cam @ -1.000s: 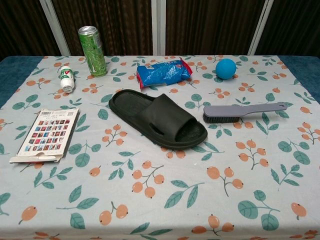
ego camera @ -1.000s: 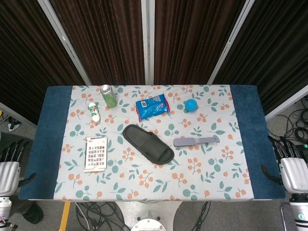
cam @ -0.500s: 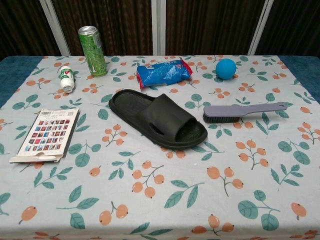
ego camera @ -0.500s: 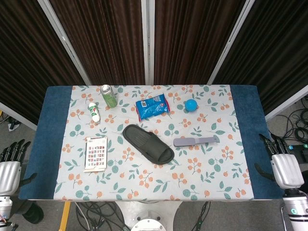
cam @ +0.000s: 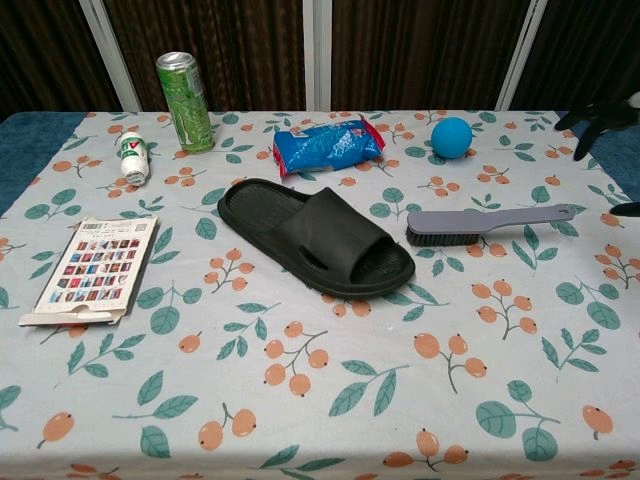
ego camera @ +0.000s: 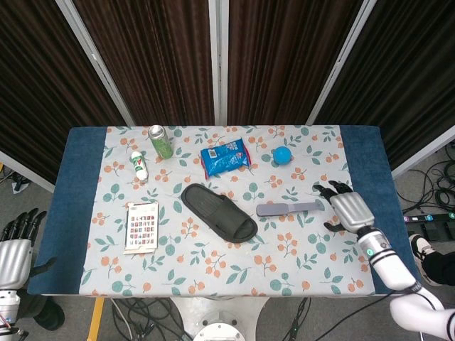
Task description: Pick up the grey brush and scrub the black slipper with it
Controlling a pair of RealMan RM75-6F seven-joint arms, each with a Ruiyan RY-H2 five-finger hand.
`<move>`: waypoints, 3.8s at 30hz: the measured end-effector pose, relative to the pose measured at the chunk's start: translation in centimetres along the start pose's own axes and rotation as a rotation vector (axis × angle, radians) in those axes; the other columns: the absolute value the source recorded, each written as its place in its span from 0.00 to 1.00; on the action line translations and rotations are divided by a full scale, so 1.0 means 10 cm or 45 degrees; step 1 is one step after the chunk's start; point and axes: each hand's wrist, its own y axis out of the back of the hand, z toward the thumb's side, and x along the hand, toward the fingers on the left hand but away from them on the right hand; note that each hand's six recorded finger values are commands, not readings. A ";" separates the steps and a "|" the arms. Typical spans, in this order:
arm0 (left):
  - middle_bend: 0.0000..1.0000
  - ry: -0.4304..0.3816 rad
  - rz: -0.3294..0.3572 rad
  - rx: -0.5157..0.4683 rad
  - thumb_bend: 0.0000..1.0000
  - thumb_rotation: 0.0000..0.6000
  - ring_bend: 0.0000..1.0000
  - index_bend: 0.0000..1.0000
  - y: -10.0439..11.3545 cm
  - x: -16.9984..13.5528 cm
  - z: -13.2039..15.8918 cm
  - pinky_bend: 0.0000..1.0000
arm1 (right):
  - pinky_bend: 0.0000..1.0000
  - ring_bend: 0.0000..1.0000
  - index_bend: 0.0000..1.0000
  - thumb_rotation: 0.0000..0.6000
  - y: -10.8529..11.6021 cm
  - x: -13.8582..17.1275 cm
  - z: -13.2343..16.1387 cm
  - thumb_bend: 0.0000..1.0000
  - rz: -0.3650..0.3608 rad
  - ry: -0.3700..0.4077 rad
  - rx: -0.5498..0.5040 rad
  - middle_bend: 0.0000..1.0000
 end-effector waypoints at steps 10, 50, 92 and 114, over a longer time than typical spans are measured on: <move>0.17 0.008 -0.010 -0.001 0.17 1.00 0.10 0.15 -0.02 0.00 -0.02 0.15 | 0.18 0.17 0.32 1.00 -0.34 -0.63 0.24 0.12 0.148 0.017 0.098 0.38; 0.17 0.050 -0.008 -0.004 0.17 1.00 0.10 0.15 -0.04 -0.05 -0.11 0.15 | 0.85 0.69 0.59 1.00 -0.55 -0.87 0.34 0.17 0.409 -0.002 -0.292 0.71; 0.17 -0.649 -0.017 -0.133 0.19 1.00 0.10 0.16 0.26 0.89 1.13 0.15 | 1.00 1.00 1.00 1.00 0.52 -0.29 0.52 0.44 -0.157 0.265 -0.087 1.00; 0.17 -1.019 -0.444 0.209 0.20 1.00 0.10 0.16 -0.80 2.02 3.07 0.15 | 1.00 1.00 1.00 1.00 0.56 -0.22 0.63 0.43 -0.110 0.223 0.059 1.00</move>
